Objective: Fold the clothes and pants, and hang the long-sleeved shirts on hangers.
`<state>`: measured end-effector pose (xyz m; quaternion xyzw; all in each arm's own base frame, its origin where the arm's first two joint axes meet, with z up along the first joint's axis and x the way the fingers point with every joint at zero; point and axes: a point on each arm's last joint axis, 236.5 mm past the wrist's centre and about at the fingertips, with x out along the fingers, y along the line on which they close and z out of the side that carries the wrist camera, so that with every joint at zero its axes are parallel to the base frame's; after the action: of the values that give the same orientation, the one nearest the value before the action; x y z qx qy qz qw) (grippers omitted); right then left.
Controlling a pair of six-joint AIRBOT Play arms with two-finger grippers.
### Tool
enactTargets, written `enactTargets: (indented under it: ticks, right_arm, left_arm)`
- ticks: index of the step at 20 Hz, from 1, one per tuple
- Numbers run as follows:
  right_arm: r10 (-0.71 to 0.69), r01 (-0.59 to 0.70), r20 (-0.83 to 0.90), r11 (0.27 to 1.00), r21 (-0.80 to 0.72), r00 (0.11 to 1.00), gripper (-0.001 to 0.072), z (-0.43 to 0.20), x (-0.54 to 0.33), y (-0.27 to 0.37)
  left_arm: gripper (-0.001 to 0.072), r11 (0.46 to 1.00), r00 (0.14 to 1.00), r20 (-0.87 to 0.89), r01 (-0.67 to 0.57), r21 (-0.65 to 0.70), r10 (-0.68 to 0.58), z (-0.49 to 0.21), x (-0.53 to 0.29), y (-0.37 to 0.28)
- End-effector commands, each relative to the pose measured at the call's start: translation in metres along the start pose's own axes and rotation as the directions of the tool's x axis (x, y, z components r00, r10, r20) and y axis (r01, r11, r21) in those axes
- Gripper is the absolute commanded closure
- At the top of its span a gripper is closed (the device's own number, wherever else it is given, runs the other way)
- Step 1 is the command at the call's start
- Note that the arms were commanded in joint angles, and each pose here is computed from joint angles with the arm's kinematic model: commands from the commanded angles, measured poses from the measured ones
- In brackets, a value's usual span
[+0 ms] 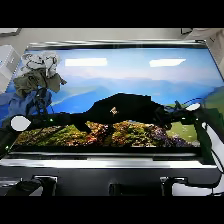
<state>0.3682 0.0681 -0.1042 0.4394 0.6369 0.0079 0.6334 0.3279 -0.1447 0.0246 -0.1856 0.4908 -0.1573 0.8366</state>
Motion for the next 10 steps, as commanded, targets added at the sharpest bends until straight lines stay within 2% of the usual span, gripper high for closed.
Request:
enactTargets:
  ticks: [1,3,4,6,7,8,10]
  right_arm:
    - [0.022,-0.020,0.049,0.999,-0.040,0.999,0.0673,0.010,0.004,0.021]
    - [-0.006,0.022,0.075,0.973,-0.228,0.997,0.0675,0.020,-0.030,0.046]
    - [-0.026,0.073,0.143,0.939,-0.336,0.989,0.0675,0.033,-0.064,0.065]
    - [0.007,0.211,0.397,0.838,-0.503,0.918,0.0675,0.059,-0.167,0.127]
    - [0.073,0.288,0.542,0.784,-0.550,0.837,0.0675,0.061,-0.233,0.164]
    - [0.163,0.369,0.679,0.736,-0.567,0.716,0.0674,0.051,-0.308,0.200]
    - [0.333,0.454,0.824,0.709,-0.539,0.458,0.0674,-0.004,-0.437,0.245]
  left_arm:
    - [0.0676,1.000,1.000,0.006,0.004,0.011,-0.004,0.003,-0.003,-0.003]
    - [0.0677,0.994,0.999,0.046,0.022,0.107,-0.027,0.024,-0.018,-0.018]
    - [0.0677,0.983,0.995,0.091,0.011,0.183,-0.028,0.044,-0.033,-0.027]
    - [0.0677,0.945,0.971,0.240,-0.090,0.314,0.012,0.101,-0.087,-0.045]
    - [0.0677,0.922,0.937,0.348,-0.162,0.352,0.032,0.134,-0.127,-0.056]
    - [0.0677,0.907,0.887,0.459,-0.230,0.353,0.047,0.164,-0.171,-0.067]
    - [0.0676,0.901,0.756,0.652,-0.325,0.288,0.064,0.203,-0.265,-0.086]
